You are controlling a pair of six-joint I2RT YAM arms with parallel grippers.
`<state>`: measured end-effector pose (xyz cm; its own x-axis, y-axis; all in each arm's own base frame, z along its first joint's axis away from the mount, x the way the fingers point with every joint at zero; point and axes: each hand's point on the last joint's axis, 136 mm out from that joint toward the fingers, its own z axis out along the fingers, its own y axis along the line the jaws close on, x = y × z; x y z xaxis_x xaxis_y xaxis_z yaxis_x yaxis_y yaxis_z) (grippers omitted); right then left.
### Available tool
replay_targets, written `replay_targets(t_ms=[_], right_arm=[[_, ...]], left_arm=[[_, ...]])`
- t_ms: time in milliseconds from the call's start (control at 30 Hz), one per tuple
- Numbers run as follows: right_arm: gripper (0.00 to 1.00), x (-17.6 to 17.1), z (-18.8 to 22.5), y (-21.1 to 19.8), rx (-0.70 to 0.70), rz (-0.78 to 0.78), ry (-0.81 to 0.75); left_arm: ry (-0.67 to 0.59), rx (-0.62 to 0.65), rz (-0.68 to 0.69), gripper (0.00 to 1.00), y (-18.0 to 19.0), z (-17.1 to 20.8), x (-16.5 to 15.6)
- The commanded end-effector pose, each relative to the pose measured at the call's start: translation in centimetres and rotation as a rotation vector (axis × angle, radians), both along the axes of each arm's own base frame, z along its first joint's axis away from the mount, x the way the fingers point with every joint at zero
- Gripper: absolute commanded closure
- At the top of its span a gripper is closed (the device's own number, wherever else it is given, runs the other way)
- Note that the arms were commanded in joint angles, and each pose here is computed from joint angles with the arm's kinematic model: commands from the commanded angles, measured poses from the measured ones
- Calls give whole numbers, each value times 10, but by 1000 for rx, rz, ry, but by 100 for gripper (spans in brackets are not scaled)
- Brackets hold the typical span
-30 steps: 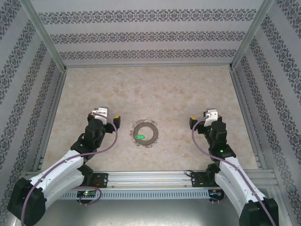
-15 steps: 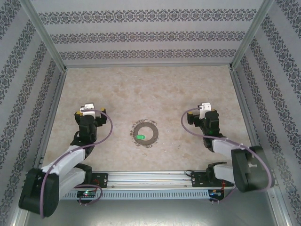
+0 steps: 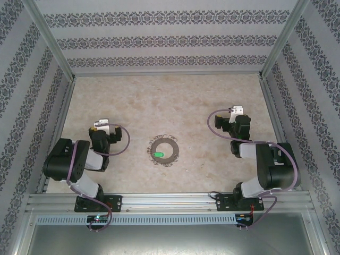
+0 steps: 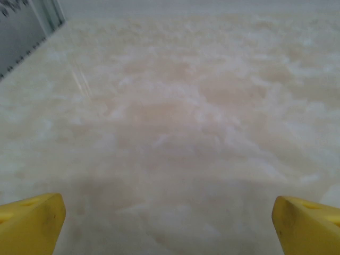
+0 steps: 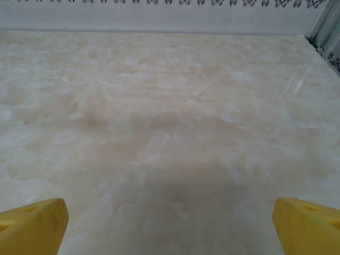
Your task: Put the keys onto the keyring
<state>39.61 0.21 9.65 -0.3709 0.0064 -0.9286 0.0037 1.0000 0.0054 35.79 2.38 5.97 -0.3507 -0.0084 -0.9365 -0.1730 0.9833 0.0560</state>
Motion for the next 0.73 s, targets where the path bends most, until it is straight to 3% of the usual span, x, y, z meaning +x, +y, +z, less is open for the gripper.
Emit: replay_targets(t_ms=[0,700], right_arm=[[2,3,8,-4,18,-25,-45],[2,2,8,-2,12,-19,-48]], left_arm=[[-109,-18,-36,0,-3,36,19],[-55,-12,-7,0,2,32,34]])
